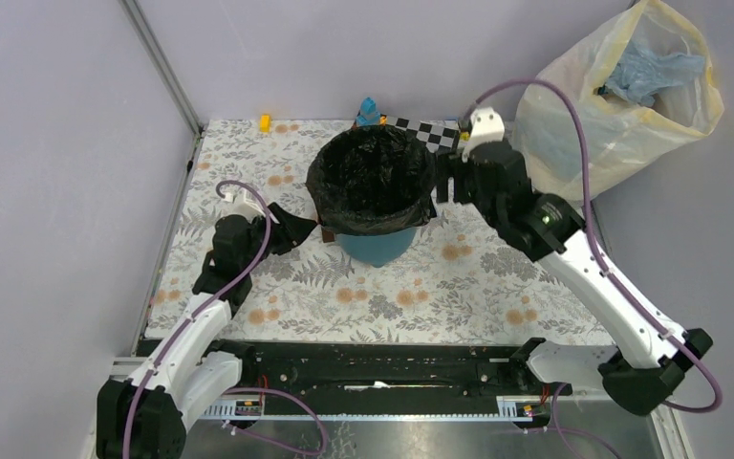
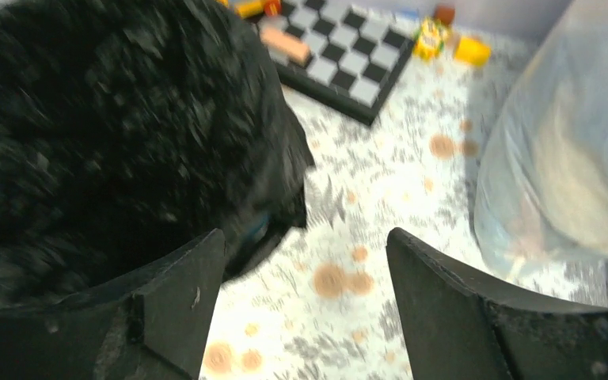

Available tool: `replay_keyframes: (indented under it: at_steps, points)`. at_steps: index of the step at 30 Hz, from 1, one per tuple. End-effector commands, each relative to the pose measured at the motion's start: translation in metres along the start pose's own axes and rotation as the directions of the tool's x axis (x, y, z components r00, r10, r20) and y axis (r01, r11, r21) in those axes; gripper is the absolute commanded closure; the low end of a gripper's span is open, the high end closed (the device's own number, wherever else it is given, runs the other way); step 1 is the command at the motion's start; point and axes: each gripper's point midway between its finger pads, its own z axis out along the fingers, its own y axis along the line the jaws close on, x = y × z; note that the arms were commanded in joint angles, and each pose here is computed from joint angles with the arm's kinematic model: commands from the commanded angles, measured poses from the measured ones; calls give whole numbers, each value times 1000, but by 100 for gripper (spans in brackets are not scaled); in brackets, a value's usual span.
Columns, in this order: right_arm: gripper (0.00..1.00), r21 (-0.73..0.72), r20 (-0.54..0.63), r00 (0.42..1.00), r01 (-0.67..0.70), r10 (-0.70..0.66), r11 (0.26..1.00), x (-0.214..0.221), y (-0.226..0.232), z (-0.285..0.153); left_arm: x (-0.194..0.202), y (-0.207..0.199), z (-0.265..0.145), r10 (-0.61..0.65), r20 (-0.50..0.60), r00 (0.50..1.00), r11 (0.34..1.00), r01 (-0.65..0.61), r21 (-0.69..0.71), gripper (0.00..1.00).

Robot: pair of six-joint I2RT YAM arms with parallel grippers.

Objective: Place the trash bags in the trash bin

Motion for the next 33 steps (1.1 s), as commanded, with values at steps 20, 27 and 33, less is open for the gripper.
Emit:
replay_keyframes:
  at_steps: [20, 27, 33]
  points:
    - [0, 65, 42, 992, -119, 117, 991, 166, -31, 16, 26, 25, -17, 163, 22, 986, 986, -162, -39, 1]
    - [0, 0, -24, 999, -31, 31, 1000, 198, -16, 35, 16, 45, -17, 196, 166, 966, 980, -184, -80, 1]
    - [0, 22, 78, 992, -97, 95, 995, 182, -43, 55, -16, 69, -21, 231, 320, 919, 960, -160, -232, 1]
